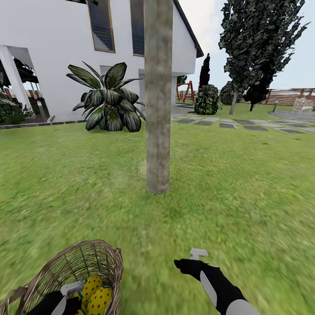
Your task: Take the three Easter eggs out of the wicker basket on the lawn in the garden, then place them on the lawn next to a single tree (choose any tree) so that all three eggs are next to the same tree and none are left in the basket.
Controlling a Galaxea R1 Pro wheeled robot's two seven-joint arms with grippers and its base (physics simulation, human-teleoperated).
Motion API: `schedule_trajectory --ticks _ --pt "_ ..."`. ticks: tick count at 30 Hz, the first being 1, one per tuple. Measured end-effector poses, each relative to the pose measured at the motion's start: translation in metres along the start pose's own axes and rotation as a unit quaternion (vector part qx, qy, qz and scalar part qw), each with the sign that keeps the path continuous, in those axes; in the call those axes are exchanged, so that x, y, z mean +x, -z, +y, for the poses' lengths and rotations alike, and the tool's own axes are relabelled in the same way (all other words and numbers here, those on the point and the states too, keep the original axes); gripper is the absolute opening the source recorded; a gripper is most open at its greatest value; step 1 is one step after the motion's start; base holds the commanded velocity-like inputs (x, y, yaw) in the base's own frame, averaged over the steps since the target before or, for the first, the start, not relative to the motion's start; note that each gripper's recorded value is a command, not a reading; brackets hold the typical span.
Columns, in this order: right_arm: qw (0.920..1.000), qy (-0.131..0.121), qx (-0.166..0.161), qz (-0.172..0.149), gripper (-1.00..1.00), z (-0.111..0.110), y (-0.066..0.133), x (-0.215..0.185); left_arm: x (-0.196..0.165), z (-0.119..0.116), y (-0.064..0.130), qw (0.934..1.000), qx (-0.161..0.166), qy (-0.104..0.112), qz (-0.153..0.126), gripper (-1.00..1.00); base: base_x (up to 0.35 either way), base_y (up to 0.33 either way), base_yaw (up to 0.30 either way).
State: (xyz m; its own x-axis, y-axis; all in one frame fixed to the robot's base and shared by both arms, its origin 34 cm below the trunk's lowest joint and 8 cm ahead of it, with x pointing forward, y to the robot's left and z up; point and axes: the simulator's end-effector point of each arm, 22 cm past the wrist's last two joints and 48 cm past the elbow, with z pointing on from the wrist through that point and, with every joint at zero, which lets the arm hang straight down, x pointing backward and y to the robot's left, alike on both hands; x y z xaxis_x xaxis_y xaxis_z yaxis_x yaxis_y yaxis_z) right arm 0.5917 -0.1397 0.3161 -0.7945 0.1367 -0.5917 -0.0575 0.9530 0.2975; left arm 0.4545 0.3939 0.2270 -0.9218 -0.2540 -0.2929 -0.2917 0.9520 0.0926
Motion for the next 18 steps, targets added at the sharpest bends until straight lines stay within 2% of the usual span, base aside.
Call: schedule_trajectory --ticks 13,18 --pt "1.0 0.001 0.0 -0.002 1.0 0.001 0.002 -0.004 -0.003 -0.001 0.003 1.0 0.001 0.001 -0.002 -1.0 0.0 0.0 0.0" --pt "1.0 0.001 -0.001 -0.002 1.0 0.004 0.008 -0.011 -0.007 0.0 0.011 1.0 0.001 0.0 -0.001 -1.0 0.0 0.0 0.0"
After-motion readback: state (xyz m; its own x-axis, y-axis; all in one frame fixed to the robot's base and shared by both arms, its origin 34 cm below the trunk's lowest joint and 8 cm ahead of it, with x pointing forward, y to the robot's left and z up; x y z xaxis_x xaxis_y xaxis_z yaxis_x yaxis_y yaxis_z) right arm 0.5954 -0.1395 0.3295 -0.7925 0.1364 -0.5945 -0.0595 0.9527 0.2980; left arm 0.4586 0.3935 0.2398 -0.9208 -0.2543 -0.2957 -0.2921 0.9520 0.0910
